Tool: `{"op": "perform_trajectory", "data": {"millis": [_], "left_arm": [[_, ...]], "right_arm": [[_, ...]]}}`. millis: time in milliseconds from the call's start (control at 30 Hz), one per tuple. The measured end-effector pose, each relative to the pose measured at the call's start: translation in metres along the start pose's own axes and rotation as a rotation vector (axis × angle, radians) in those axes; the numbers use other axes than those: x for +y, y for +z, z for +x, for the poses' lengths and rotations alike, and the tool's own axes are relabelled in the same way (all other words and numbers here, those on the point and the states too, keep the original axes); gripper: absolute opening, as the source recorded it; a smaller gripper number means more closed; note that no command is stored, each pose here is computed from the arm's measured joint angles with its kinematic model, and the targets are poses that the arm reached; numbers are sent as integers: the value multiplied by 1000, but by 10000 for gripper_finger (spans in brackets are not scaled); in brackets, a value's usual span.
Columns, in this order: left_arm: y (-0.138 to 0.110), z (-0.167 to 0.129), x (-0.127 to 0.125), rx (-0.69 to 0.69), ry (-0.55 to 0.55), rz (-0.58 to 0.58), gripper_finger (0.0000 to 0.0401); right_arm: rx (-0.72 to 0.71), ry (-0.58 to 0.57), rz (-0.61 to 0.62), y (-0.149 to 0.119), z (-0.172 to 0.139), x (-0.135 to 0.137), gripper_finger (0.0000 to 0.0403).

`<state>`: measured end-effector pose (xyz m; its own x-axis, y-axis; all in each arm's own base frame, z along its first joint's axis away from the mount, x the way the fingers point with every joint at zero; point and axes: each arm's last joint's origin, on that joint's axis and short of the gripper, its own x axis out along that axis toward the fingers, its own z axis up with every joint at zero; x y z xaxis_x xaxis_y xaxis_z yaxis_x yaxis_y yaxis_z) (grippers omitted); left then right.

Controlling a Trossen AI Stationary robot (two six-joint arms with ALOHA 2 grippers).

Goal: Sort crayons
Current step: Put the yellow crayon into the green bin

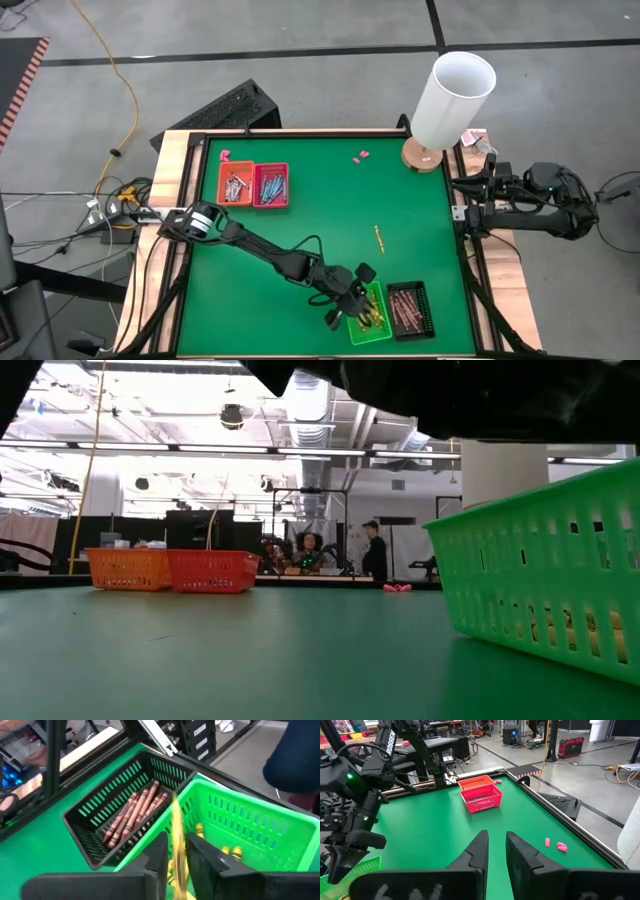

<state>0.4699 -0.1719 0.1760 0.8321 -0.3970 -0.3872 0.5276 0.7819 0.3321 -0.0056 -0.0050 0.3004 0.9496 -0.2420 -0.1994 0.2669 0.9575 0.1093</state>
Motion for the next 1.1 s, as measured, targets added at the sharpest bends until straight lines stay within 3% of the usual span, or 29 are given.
{"op": "perform_trajectory", "data": {"millis": [233,433,567,867,1100], "left_arm": [[-1,0,-1,20,7,-12,110],[-1,-1,3,72,223,-159,123],[0,-4,12,95,347,-195,123],[18,-15,62,32,592,-397,123],[5,-25,106,101,530,-389,123]], "right_arm": [[0,0,0,0,0,0,68],[0,0,0,0,0,0,68],[0,0,0,0,0,0,68],[0,0,0,0,0,0,68],[0,0,0,0,0,0,68]]}}
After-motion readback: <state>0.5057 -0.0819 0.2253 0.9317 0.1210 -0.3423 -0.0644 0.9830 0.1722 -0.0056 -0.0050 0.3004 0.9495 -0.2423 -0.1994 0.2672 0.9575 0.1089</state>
